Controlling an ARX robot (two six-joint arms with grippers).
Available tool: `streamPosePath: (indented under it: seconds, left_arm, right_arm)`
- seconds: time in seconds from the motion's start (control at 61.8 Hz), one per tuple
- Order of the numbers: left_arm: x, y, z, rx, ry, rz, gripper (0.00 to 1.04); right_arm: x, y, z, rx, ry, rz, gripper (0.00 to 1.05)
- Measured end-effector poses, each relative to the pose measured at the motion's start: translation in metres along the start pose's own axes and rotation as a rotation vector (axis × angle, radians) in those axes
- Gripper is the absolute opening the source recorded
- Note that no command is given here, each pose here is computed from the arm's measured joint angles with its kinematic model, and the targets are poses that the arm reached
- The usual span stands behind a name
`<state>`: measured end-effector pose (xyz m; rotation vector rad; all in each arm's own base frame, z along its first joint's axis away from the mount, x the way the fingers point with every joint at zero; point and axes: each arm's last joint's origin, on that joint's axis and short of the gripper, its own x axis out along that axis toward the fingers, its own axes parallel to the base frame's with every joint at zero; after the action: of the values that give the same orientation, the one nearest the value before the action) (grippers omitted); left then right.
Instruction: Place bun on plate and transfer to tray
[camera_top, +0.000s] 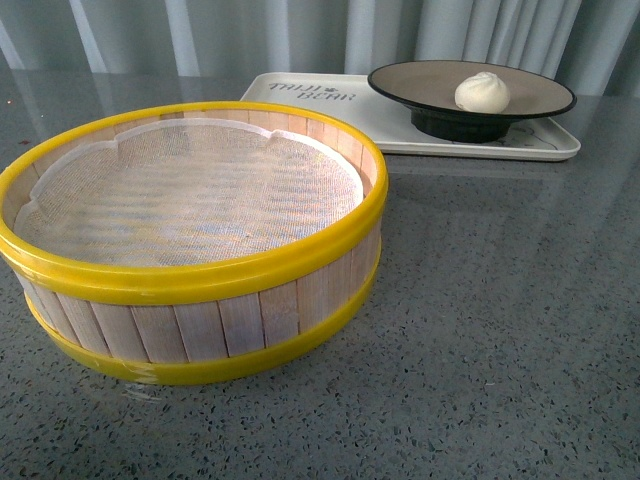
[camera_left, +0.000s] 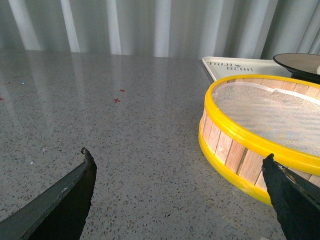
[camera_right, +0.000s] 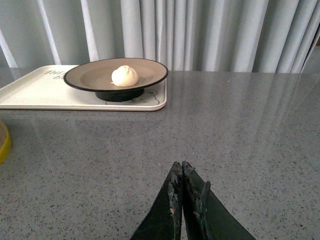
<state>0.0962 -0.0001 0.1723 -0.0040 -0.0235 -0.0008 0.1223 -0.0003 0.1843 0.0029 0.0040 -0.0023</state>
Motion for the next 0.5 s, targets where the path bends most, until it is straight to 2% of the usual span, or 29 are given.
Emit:
streamPosePath:
  seconds: [0.502]
  left_arm:
    - [0.000, 0.000, 0.000, 0.000, 0.000, 0.000, 0.98]
  right_arm:
    - [-0.010, 0.000, -0.017, 0.000, -0.007, 0.000, 0.02]
